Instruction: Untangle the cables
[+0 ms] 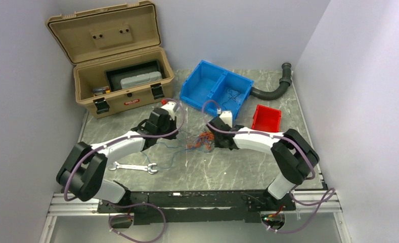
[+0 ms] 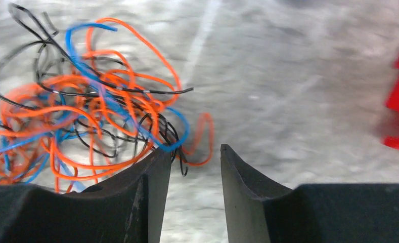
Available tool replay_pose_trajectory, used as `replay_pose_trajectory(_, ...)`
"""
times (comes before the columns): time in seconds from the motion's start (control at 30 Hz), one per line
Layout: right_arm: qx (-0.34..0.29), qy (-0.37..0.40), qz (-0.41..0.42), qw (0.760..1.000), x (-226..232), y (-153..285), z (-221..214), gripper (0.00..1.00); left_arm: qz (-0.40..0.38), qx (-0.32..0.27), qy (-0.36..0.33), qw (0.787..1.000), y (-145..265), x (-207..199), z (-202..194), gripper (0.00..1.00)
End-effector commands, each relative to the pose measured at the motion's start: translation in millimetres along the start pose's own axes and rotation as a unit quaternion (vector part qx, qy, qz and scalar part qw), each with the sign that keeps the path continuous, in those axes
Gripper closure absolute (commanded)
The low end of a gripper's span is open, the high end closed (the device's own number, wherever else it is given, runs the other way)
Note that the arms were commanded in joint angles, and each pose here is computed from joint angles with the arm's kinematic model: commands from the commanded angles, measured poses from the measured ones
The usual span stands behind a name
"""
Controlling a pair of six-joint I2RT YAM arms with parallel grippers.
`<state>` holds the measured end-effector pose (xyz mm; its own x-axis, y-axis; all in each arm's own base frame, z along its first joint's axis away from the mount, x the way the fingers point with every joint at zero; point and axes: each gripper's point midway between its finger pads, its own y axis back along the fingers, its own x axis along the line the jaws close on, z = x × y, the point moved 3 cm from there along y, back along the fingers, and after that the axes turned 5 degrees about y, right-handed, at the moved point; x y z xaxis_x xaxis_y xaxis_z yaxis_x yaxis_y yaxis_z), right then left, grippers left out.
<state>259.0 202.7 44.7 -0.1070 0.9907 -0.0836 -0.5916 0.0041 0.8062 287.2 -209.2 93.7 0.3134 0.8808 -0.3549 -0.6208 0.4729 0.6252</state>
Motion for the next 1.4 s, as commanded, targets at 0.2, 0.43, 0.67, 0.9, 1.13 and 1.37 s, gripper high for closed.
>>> replay_pose_trajectory(0.2, -0.027, -0.086, -0.060, 0.994, -81, 29, 0, 0.60, 0.190, -0.030, 0.084, 0.978, 21, 74, 5, 1.00)
replay_pose_trajectory(0.43, -0.088, -0.060, 0.077, 0.991, -51, 60, 34, 0.52, 0.124, -0.092, 0.056, 0.986, 36, 56, 22, 1.00)
replay_pose_trajectory(0.67, -0.103, -0.032, 0.130, 0.986, -32, 63, 50, 0.27, -0.093, -0.146, -0.048, 0.984, 48, -15, 25, 0.26)
replay_pose_trajectory(0.9, -0.065, -0.006, 0.151, 0.986, -12, 36, 49, 0.31, -0.157, -0.057, -0.135, 0.977, 19, -80, 18, 0.01)
replay_pose_trajectory(1.13, -0.046, -0.025, 0.181, 0.982, 1, 23, 35, 0.36, -0.155, 0.020, -0.146, 0.977, -26, -109, 3, 0.01)
replay_pose_trajectory(1.37, -0.048, -0.042, 0.189, 0.980, 4, 23, 34, 0.39, -0.198, 0.076, -0.131, 0.968, -55, -119, -20, 0.07)
